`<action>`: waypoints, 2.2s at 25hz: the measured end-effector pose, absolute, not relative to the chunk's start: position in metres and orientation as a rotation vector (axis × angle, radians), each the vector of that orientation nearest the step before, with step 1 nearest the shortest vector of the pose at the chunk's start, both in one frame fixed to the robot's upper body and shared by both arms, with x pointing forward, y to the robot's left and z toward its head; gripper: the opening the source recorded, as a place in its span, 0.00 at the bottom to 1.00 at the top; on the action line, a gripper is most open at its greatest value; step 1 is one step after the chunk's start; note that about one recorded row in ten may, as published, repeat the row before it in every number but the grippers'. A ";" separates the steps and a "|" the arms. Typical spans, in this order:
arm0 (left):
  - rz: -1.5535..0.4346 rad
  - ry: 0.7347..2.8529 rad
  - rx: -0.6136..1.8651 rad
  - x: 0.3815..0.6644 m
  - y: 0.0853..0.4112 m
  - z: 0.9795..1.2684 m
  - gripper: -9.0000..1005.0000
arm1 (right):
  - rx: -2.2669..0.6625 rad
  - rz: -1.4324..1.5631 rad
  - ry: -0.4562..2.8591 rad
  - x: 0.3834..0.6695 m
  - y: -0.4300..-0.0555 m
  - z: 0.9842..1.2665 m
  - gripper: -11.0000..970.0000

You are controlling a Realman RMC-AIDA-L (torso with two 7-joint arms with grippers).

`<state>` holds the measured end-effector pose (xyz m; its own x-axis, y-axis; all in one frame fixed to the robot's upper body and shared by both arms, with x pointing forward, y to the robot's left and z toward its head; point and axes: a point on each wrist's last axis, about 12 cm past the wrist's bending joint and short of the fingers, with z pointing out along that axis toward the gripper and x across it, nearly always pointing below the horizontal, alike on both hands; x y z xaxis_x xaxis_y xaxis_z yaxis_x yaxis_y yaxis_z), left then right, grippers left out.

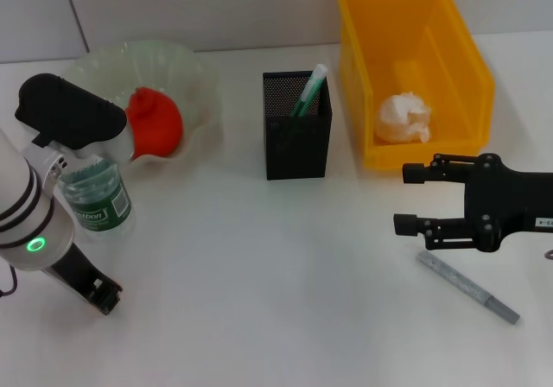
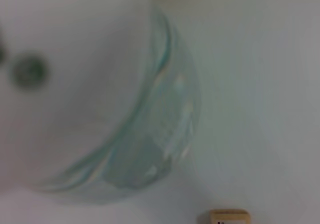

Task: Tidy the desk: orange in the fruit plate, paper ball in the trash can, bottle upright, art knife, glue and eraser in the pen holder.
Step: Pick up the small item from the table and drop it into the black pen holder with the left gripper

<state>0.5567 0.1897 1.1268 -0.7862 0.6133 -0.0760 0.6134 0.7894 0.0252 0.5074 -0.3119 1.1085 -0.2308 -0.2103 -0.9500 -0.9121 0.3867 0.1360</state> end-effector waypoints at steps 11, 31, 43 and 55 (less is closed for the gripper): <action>-0.004 2.882 0.996 0.558 0.188 1.129 0.28 | -0.999 0.921 1.688 0.507 -0.312 1.109 0.79; -0.065 2.836 1.042 0.556 0.175 1.139 0.28 | -0.998 0.913 1.688 0.508 -0.313 1.109 0.79; -0.141 2.786 1.103 0.555 0.159 1.148 0.28 | -0.990 0.911 1.685 0.507 -0.314 1.109 0.79; -0.233 2.681 1.154 0.558 0.138 1.158 0.28 | -0.990 0.916 1.683 0.506 -0.314 1.108 0.79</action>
<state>0.5579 0.1381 1.1584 -0.6703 0.6966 -0.2559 0.7302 0.6805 -0.0604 0.5059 -0.3139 1.1082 -0.2258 -0.2029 -0.9528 -0.9101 0.3927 0.1320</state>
